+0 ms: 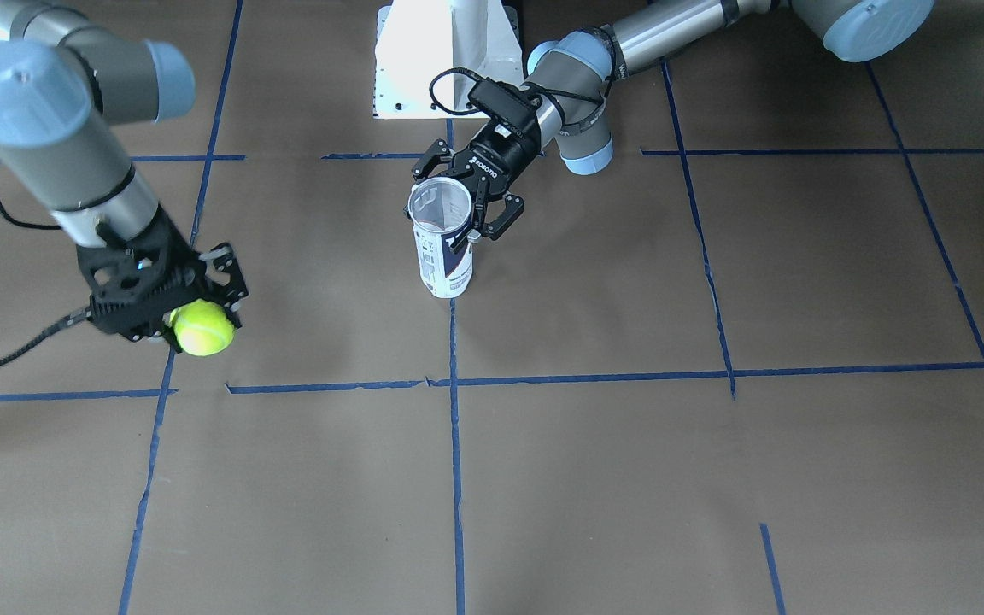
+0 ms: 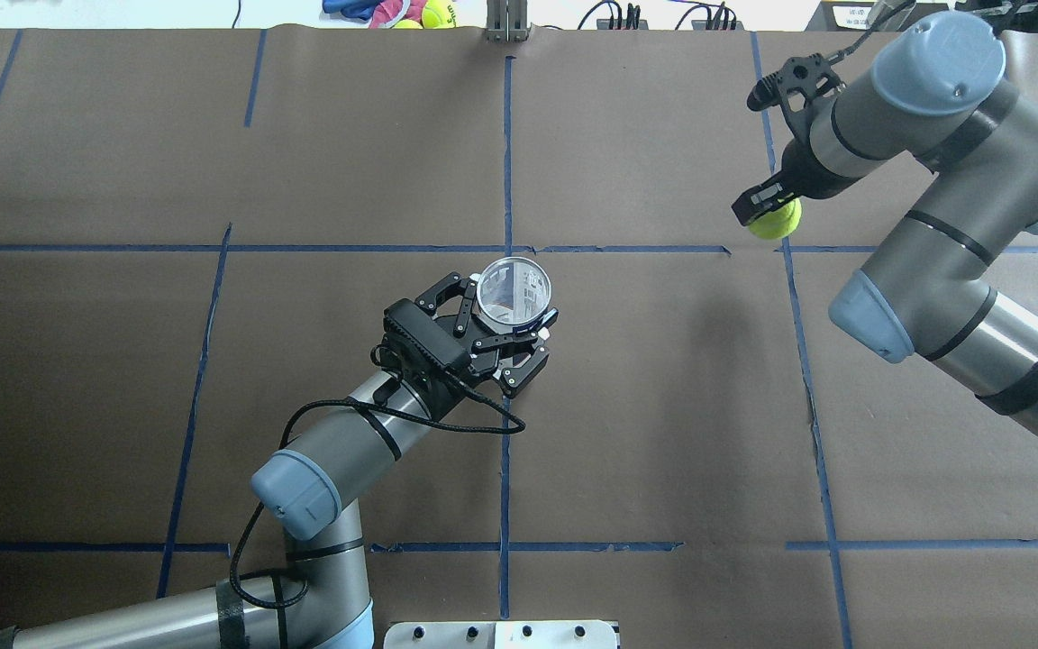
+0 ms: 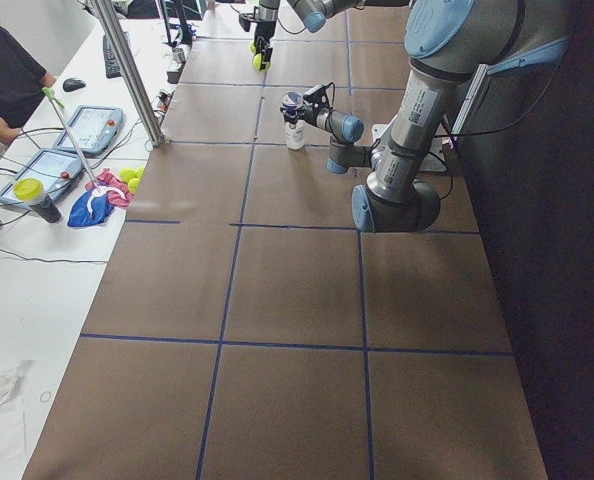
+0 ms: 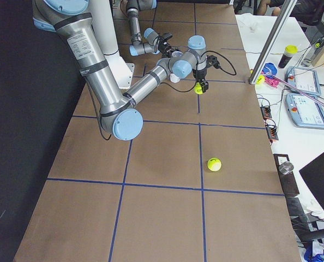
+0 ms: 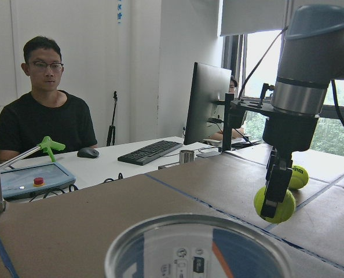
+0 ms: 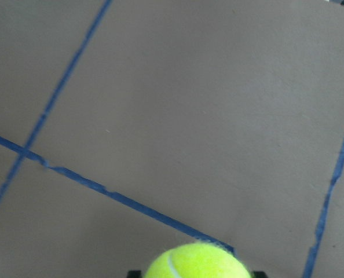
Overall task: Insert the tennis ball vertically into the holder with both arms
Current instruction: 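Carry the ball with the right gripper above the can held by left gripper, then open the right gripper to drop the ball into the can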
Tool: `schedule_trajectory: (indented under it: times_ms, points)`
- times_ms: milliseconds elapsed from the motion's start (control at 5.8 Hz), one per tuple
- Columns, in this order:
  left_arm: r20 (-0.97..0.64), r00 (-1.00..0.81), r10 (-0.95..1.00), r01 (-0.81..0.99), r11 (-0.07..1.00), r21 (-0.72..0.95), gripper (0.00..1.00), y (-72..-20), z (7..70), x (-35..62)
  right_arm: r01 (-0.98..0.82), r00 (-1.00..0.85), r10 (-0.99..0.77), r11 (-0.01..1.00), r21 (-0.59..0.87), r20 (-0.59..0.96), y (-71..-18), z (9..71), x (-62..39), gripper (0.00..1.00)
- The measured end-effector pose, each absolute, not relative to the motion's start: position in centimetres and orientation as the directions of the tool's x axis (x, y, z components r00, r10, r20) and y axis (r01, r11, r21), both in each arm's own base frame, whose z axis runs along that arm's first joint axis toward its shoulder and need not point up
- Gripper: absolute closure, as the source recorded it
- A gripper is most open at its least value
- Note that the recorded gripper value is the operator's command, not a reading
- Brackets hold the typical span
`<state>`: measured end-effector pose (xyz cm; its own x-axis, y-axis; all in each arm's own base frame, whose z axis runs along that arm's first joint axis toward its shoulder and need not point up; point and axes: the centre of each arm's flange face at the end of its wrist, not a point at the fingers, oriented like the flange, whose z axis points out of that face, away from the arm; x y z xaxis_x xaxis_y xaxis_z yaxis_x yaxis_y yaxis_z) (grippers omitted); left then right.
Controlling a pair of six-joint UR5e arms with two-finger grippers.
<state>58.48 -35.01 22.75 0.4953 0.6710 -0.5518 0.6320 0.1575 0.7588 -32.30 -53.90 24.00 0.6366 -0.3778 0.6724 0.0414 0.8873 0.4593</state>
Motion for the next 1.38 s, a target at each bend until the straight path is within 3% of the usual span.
schedule_trajectory:
  times_ms: [345,690,862,1034,1207,1379]
  points:
    - [-0.553,0.494,0.671,0.633,0.158,0.758,0.19,-35.0,22.7,58.5,-0.096,0.502,-0.280,0.922,0.375,0.818,-48.2,13.5,-34.2,0.96]
    - [-0.552,0.495,0.671,0.633,0.157,0.758,0.19,-35.0,22.7,58.5,-0.119,0.436,-0.259,0.933,0.340,0.862,-43.8,8.5,-39.1,0.96]
    - [-0.553,0.494,0.671,0.634,0.157,0.757,0.19,-35.0,22.6,58.5,-0.117,0.440,-0.258,0.933,0.340,0.860,-42.6,8.1,-41.0,0.80]
    - [-0.553,0.493,0.671,0.635,0.157,0.756,0.19,-35.0,22.5,58.5,-0.109,0.447,-0.256,0.935,0.336,0.857,-42.3,8.3,-42.2,0.26]
    - [-0.554,0.492,0.672,0.636,0.157,0.755,0.19,-35.0,22.4,58.5,-0.100,0.452,-0.255,0.938,0.333,0.855,-42.2,8.4,-43.0,0.02]
    - [-0.554,0.491,0.672,0.637,0.157,0.755,0.19,-35.0,22.4,58.5,-0.097,0.455,-0.254,0.939,0.331,0.854,-42.2,8.5,-43.4,0.02]
